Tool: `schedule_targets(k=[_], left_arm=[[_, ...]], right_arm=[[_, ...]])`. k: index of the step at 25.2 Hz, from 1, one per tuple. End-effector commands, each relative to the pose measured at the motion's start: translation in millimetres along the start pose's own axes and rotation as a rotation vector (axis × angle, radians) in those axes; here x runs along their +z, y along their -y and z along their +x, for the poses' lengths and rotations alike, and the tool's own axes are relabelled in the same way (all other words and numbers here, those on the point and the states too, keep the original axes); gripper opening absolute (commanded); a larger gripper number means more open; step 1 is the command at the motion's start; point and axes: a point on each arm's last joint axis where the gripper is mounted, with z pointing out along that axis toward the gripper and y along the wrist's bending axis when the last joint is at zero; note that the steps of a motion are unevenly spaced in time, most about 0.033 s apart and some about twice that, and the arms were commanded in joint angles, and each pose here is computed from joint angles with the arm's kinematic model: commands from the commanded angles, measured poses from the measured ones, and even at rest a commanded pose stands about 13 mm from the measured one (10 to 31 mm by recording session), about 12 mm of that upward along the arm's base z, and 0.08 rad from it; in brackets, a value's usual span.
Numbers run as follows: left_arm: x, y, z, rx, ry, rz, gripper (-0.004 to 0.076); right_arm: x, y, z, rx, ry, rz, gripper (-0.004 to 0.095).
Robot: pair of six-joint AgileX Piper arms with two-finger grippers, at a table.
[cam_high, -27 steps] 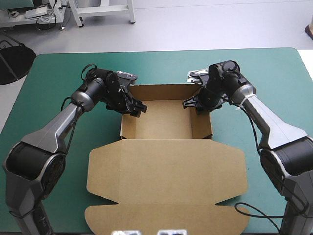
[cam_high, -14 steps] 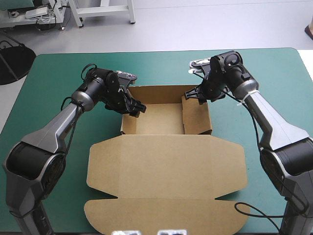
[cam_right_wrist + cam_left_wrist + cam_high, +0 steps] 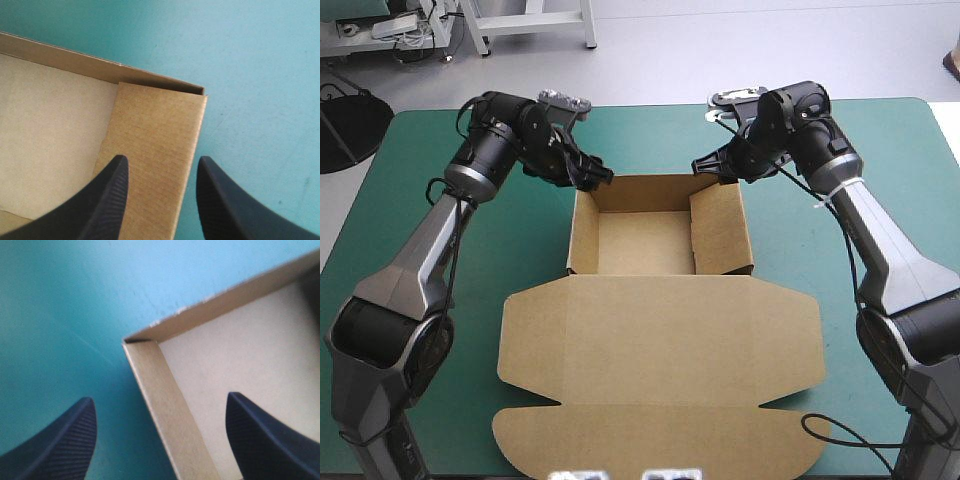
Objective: Fold the box
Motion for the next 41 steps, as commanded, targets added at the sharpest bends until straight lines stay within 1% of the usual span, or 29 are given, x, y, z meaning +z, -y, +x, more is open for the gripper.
schedule_targets(k=[1, 3, 5, 6, 7, 10, 11, 13, 16, 17, 20, 21, 22, 23, 24, 25, 26, 27, 28, 29, 31, 34, 35, 37, 41], left_arm=[[-70.6, 3.0, -3.4, -0.004, 0.140, -0.003, 0.0499], [-96.0, 3.1, 0.7, -0.001, 0.195, -0.010, 0.0447], [-123.7, 3.8, 7.4, 0.000, 0.253, -0.011, 0.0379], [-140.1, 4.6, 12.5, 0.000, 0.287, -0.008, 0.0313], [-157.0, 5.5, 18.1, 0.000, 0.323, -0.003, 0.0264], [-199.4, 7.7, 38.0, 0.004, 0.410, 0.005, 0.0062], [-210.9, 8.1, 45.6, 0.018, 0.431, 0.002, -0.0004], [-226.2, 8.6, 60.1, 0.027, 0.454, -0.003, -0.0009], [-236.4, 9.1, 87.2, 0.027, 0.444, -0.004, -0.0008], [-236.4, 7.7, 107.6, 0.028, 0.416, -0.025, -0.0008], [-230.3, 7.2, 135.9, 0.028, 0.385, -0.034, -0.0008], [-224.0, 7.4, 154.7, 0.028, 0.376, -0.034, -0.0008], [-219.0, 7.5, 165.0, 0.026, 0.372, -0.033, -0.0008], [-210.2, 9.3, 182.4, 0.011, 0.367, -0.011, -0.0008], [-204.3, 9.4, 197.2, -0.004, 0.366, -0.009, -0.0008], [-190.9, 9.4, 213.0, -0.008, 0.352, -0.008, -0.0008], [-180.7, 9.2, 228.0, -0.020, 0.348, -0.009, -0.0009], [-169.4, 9.1, 244.4, -0.037, 0.347, -0.007, -0.0008], [-163.8, 9.1, 252.3, -0.040, 0.342, -0.006, -0.0008], [-157.4, 9.4, 261.5, -0.043, 0.336, -0.003, -0.0008], [-143.1, 9.6, 283.9, -0.063, 0.309, 0.001, -0.0009], [-131.8, 9.7, 306.1, -0.087, 0.290, 0.003, -0.0008], [-130.3, 9.7, 310.2, -0.087, 0.291, 0.003, -0.0008], [-129.3, 9.7, 313.3, -0.087, 0.290, 0.003, -0.0008], [-126.1, 9.4, 314.5, -0.085, 0.282, -0.001, -0.0008]], right_arm=[[-52.1, 0.3, -0.8, 0.003, 0.119, -0.002, 0.0411], [-53.9, 1.0, 1.1, 0.071, 0.118, -0.005, 0.0411], [-49.5, 0.8, 3.4, 0.088, 0.100, -0.010, 0.0411], [-44.4, 0.5, 5.9, 0.091, 0.079, -0.014, 0.0411], [-39.7, 0.8, 7.6, 0.088, 0.063, -0.011, 0.0411], [-16.5, 7.3, 15.1, 0.075, -0.010, 0.031, 0.0411], [-10.0, 8.9, 16.7, 0.081, -0.030, 0.031, 0.0411], [0.1, 11.9, 17.8, 0.095, -0.061, 0.009, 0.0411], [12.0, 13.5, 17.7, 0.112, -0.092, -0.037, 0.0411], [19.7, 14.2, 18.5, 0.112, -0.111, -0.032, 0.0411], [35.1, 16.1, 23.5, 0.109, -0.156, -0.015, 0.0411], [48.3, 16.4, 26.8, 0.091, -0.193, -0.019, 0.0410], [53.6, 14.4, 27.8, 0.086, -0.208, -0.043, 0.0406], [61.1, 11.0, 29.1, 0.087, -0.229, -0.083, 0.0390], [66.9, 8.0, 29.8, 0.093, -0.244, -0.118, 0.0353], [72.0, 7.1, 30.4, 0.102, -0.257, -0.129, 0.0266], [73.4, 8.0, 30.6, 0.100, -0.259, -0.119, 0.0169], [74.5, 11.3, 30.8, 0.100, -0.259, -0.082, 0.0027], [74.7, 13.7, 30.8, 0.101, -0.258, -0.056, -0.0019], [72.7, 19.6, 30.1, 0.109, -0.250, -0.024, -0.0010], [65.5, 38.8, 27.8, 0.155, -0.231, -0.010, -0.0017], [41.3, 88.3, 25.9, 0.254, -0.173, 0.040, -0.0017], [29.7, 112.1, 27.5, 0.285, -0.148, 0.077, -0.0017], [12.9, 140.1, 31.7, 0.322, -0.120, 0.138, -0.0017], [-21.0, 200.1, 47.9, 0.394, -0.080, 0.286, -0.0017]])
